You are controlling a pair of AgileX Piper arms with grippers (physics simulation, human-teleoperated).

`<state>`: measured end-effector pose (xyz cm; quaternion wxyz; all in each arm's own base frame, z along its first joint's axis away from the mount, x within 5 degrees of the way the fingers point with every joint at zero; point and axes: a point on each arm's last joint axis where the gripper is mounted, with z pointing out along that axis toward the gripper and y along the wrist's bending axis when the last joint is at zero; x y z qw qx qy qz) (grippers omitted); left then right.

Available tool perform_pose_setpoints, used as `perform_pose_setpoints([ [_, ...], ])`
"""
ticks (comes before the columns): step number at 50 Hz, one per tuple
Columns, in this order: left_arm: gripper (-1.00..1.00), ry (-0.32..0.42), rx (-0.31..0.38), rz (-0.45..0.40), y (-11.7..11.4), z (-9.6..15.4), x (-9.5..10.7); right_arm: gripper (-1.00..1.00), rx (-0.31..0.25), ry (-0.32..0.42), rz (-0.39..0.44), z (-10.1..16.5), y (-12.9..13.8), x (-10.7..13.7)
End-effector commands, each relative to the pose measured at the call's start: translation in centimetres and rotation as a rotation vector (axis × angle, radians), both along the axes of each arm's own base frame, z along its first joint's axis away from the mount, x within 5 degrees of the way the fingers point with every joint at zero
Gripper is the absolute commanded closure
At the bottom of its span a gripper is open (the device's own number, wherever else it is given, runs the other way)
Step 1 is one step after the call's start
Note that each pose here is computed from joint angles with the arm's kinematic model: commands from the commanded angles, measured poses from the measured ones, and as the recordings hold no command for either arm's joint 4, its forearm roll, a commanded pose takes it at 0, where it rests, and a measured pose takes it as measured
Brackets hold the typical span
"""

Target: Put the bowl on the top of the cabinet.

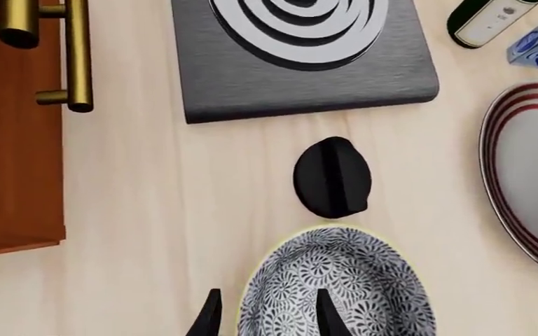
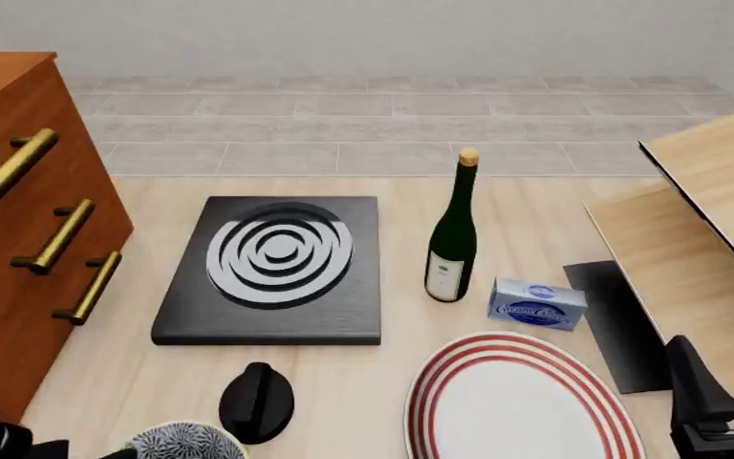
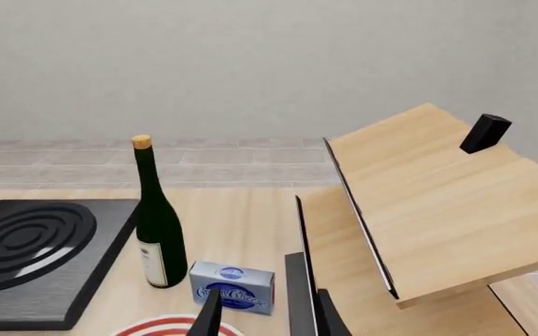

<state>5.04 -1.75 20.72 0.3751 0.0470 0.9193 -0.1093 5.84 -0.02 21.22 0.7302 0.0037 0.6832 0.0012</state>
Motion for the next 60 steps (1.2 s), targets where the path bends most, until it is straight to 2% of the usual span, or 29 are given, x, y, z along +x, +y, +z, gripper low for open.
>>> perform_pose_setpoints([
  [1,-1.0,0.023,-0.015,0.009,0.0,-1.4,-0.1,-1.0,-0.001,0.002,0.0,0.0,0.0,0.0],
  [60,-1.0,0.096,-0.08,0.025,-0.1,-6.0,-1.0,-1.0,-0.011,0.002,0.0,0.0,0.0,0.0],
])
